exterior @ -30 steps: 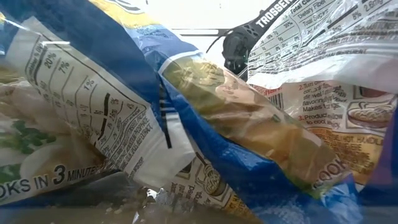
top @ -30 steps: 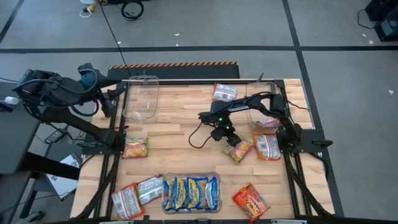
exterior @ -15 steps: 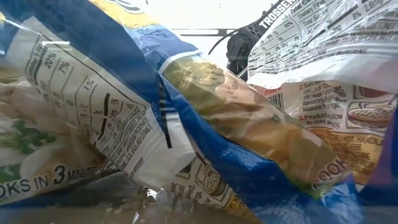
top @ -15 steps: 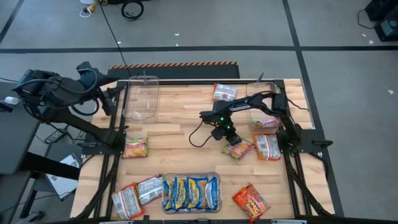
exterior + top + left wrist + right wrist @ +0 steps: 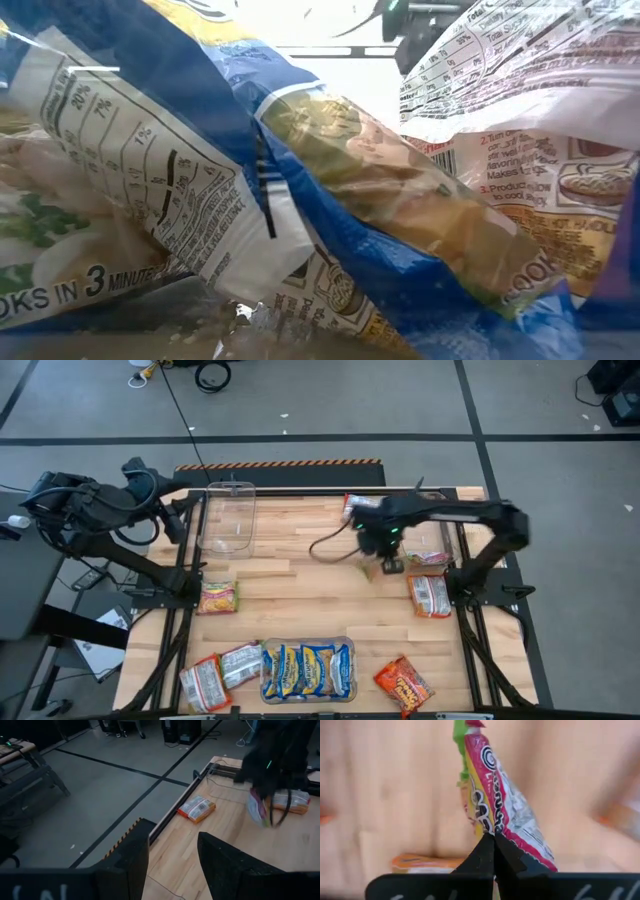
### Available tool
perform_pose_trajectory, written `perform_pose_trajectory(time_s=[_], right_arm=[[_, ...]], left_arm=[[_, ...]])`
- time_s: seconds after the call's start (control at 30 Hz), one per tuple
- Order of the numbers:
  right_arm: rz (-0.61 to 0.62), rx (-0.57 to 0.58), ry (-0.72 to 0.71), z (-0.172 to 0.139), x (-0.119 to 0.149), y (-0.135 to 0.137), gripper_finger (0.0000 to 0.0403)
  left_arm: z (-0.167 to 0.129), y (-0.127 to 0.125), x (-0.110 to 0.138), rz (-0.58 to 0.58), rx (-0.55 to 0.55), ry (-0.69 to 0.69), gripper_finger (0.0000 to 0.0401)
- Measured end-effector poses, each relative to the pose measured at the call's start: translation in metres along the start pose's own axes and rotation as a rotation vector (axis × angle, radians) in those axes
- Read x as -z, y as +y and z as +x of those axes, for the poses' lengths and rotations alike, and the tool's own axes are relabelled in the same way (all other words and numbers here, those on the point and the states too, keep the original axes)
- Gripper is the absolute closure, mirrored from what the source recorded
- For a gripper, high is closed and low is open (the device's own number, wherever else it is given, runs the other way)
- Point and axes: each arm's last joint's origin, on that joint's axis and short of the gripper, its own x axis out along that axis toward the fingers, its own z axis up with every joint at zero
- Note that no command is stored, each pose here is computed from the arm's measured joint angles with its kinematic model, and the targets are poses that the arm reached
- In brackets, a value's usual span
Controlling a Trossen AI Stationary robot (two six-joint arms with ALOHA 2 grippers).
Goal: Sort Maruchan noodles
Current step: Put the green noodle pack into the top right transparent bin
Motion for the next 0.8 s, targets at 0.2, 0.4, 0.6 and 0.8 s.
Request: perform_pose_trajectory(time_s=[0.2,0.4,0.6,0.8], right_arm=[[0.286,0.315,-0.117,-0.063,0.057,0.001,0.04],[0.489,0.539,-0.085,-0.063,0.117,0.001,0.04],[0.572,0.609,-0.1,-0.005,0.148,-0.011,0.04],[0.57,0.525,-0.09,0.04,0.157,-0.015,0.04]], left_arm=[[0.0,0.0,0.0,-0.001,-0.003,-0.001,0.0229],[0.0,0.0,0.0,-0.021,-0.019,-0.009,0.0229],[0.002,-0.002,-0.002,-0.066,-0.02,-0.009,0.0229],[0.008,-0.011,-0.004,-0.115,-0.011,0.012,0.0229]])
